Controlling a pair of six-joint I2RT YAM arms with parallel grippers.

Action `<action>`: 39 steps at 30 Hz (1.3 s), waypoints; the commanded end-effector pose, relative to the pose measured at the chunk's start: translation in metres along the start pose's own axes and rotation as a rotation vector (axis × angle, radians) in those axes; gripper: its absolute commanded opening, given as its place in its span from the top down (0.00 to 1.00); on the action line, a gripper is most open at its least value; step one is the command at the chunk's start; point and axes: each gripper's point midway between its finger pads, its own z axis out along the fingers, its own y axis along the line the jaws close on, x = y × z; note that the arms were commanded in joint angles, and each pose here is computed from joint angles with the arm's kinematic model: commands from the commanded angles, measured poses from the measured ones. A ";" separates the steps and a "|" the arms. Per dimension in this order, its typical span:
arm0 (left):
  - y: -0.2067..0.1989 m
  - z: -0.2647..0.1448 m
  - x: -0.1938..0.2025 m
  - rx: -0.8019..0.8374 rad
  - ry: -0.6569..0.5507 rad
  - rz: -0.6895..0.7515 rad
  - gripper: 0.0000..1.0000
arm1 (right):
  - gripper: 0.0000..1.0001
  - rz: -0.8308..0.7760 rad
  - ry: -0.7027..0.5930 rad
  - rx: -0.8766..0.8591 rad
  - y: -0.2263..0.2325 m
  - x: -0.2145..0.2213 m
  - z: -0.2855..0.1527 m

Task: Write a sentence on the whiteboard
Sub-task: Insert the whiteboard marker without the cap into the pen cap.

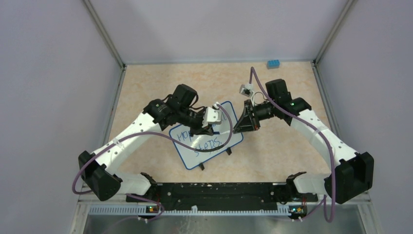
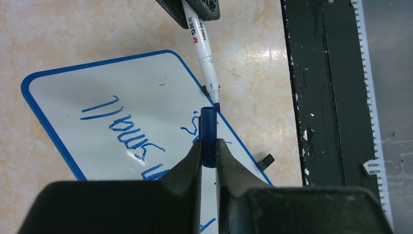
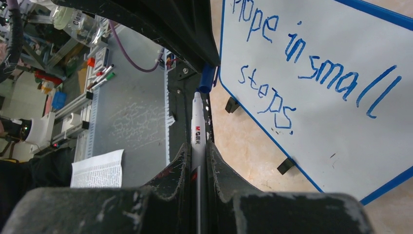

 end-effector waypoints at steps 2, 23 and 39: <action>0.002 -0.008 -0.009 -0.035 -0.010 0.017 1.00 | 1.00 -0.096 -0.019 0.001 0.007 -0.017 -0.002; -0.011 -0.005 -0.010 0.029 -0.038 0.013 1.00 | 1.00 -0.102 -0.026 0.010 0.007 -0.020 -0.003; -0.009 -0.003 0.006 0.005 0.023 -0.017 1.00 | 1.00 -0.109 -0.022 0.007 0.009 -0.017 -0.004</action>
